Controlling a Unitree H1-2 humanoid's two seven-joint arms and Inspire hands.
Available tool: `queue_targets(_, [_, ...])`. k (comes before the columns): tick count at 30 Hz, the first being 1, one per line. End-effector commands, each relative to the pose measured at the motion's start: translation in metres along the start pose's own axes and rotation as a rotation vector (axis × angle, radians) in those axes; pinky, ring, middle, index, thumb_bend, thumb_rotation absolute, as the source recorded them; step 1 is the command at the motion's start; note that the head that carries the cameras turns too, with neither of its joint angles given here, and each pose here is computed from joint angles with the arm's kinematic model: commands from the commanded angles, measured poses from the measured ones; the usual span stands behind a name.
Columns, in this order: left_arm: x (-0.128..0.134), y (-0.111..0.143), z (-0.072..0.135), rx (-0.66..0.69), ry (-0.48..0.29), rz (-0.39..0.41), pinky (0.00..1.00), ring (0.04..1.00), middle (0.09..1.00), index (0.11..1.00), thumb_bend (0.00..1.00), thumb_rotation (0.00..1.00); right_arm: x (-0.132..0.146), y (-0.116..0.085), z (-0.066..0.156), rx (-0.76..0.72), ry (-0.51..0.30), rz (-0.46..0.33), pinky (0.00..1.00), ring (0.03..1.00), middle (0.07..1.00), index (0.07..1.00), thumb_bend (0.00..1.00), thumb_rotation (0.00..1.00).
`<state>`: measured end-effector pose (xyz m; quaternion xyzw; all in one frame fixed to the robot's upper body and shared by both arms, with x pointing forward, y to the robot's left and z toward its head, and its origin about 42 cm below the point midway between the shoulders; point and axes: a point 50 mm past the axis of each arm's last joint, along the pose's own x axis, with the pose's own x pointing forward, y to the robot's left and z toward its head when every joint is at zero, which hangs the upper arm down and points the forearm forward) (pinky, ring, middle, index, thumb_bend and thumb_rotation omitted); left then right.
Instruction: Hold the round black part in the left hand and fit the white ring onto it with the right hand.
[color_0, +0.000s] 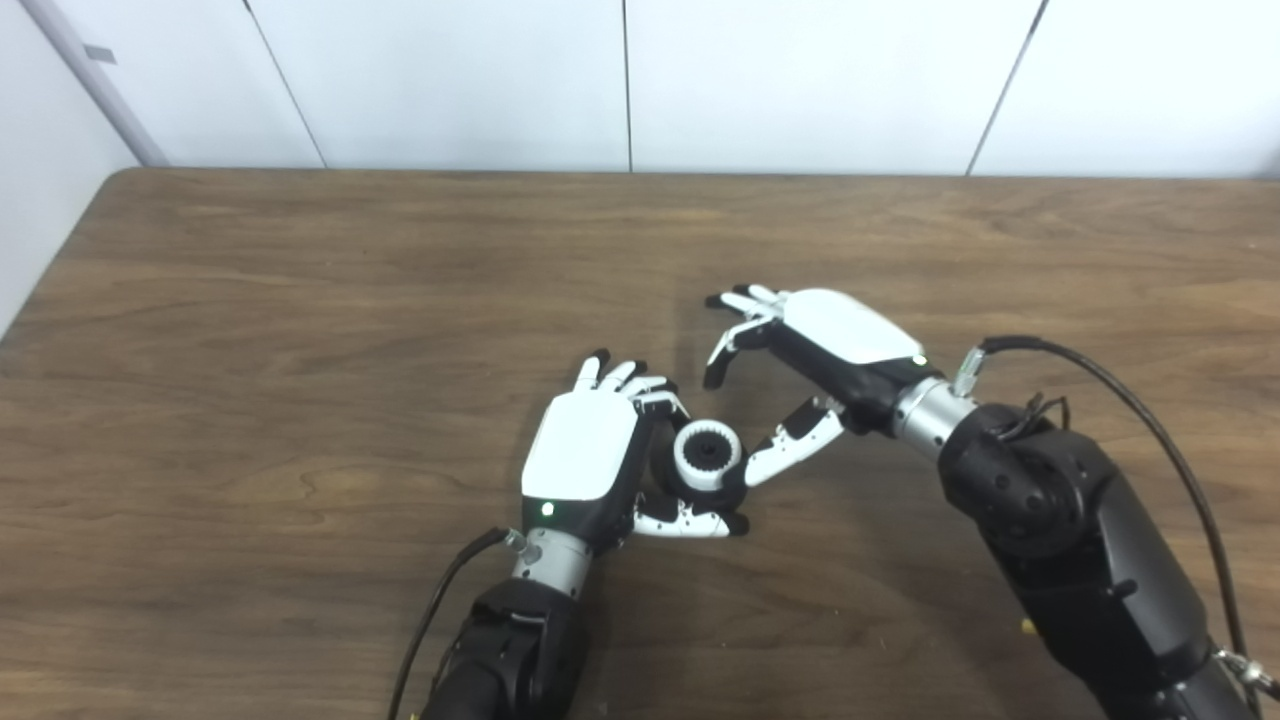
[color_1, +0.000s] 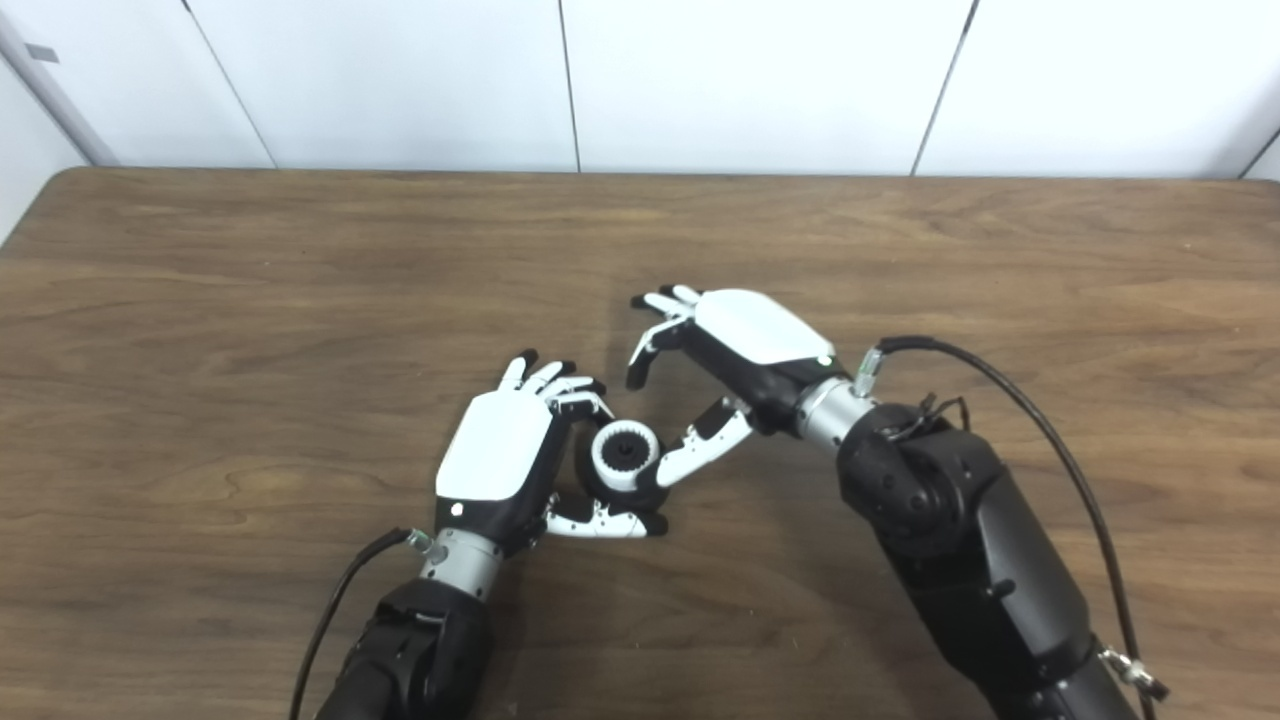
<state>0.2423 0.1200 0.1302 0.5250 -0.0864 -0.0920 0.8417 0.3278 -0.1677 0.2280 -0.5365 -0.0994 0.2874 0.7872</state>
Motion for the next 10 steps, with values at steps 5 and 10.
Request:
queue_targets(5, [-0.002, 0.002, -0.007, 0.000, -0.002, -0.004, 1.00, 0.890, 0.783, 0.484, 0.52, 0.05, -0.008, -0.032, -0.005, -0.037, 0.004, -0.077, 1.00, 1.000, 0.965, 0.750, 1.00, 0.41])
queue_targets(10, [-0.003, 0.003, -0.010, 0.010, 0.005, -0.006, 1.00, 0.892, 0.783, 0.485, 0.52, 0.05, -0.015, -0.038, -0.014, -0.021, 0.018, -0.092, 1.00, 1.000, 0.968, 0.786, 1.00, 0.43])
